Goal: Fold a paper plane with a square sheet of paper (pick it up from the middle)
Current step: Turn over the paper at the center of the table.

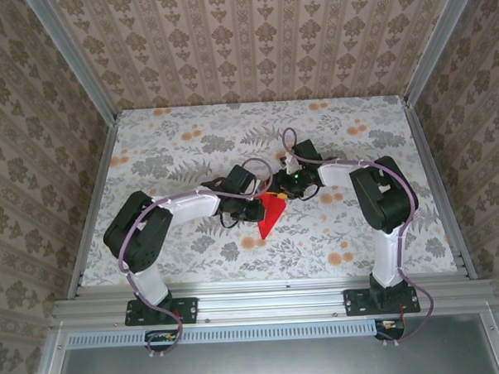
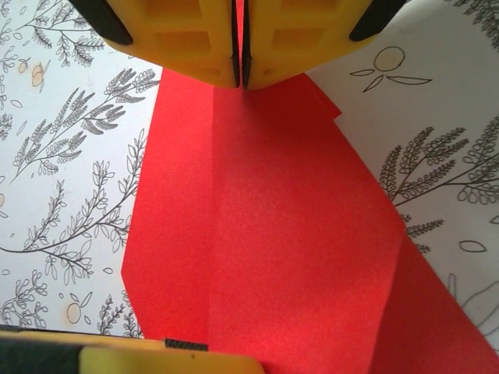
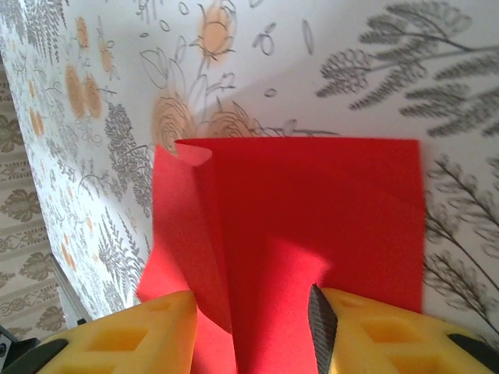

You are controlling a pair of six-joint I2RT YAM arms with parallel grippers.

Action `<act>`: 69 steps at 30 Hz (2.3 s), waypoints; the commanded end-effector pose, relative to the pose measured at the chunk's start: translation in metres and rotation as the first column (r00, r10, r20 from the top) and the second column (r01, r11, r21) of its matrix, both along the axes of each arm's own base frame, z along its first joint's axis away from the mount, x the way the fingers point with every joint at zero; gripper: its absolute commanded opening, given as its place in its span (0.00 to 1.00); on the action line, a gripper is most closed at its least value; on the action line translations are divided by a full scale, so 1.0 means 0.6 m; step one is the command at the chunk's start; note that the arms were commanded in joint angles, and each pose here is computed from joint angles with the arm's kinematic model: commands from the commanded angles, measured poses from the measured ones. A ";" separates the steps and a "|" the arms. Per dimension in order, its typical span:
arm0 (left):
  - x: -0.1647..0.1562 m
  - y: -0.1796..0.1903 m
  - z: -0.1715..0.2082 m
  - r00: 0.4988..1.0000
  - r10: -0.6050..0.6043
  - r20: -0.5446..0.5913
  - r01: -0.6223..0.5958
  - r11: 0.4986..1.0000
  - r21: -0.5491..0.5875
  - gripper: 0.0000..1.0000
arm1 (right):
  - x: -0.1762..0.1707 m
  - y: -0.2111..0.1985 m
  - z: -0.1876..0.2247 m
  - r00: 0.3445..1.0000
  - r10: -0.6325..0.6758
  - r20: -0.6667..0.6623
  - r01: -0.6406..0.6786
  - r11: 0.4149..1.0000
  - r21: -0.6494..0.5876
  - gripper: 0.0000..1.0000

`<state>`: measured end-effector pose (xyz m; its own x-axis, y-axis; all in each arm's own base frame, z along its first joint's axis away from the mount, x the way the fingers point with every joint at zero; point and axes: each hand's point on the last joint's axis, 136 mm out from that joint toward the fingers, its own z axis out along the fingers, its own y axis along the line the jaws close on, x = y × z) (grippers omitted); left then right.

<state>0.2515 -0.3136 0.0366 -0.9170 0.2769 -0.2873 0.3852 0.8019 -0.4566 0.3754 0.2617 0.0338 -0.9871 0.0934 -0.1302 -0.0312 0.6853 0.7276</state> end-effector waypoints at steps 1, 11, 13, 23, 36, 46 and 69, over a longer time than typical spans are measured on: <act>0.004 0.008 0.007 1.000 -0.021 0.013 0.021 1.000 0.009 0.11 | 0.003 0.021 0.009 1.000 0.024 0.004 -0.024 0.999 0.037 0.46; 0.009 0.015 -0.002 1.000 -0.021 -0.001 0.021 1.000 0.003 0.10 | -0.008 0.049 0.010 0.997 0.073 -0.005 -0.073 0.996 0.059 0.43; 0.010 0.014 0.000 1.000 -0.022 -0.001 0.022 1.000 -0.004 0.10 | -0.011 0.053 0.008 0.997 0.082 -0.007 -0.082 0.995 0.059 0.42; 0.011 0.027 0.028 1.000 -0.005 0.019 0.005 1.000 0.000 0.21 | -0.017 0.061 0.013 0.995 0.099 0.001 -0.098 0.992 0.079 0.24; -0.014 0.063 0.092 0.986 0.166 0.022 -0.162 0.976 -0.147 0.49 | 0.007 0.067 0.115 0.996 0.039 0.075 -0.057 0.966 0.252 0.04; -0.023 0.068 0.175 0.949 0.316 -0.021 -0.296 0.860 -0.415 0.67 | 0.028 0.066 0.216 0.991 -0.027 0.131 -0.028 0.916 0.400 0.02; 0.003 0.036 0.267 0.943 0.320 -0.087 -0.301 0.717 -0.629 0.35 | 0.030 0.062 0.301 0.983 -0.088 0.161 -0.010 0.851 0.524 0.01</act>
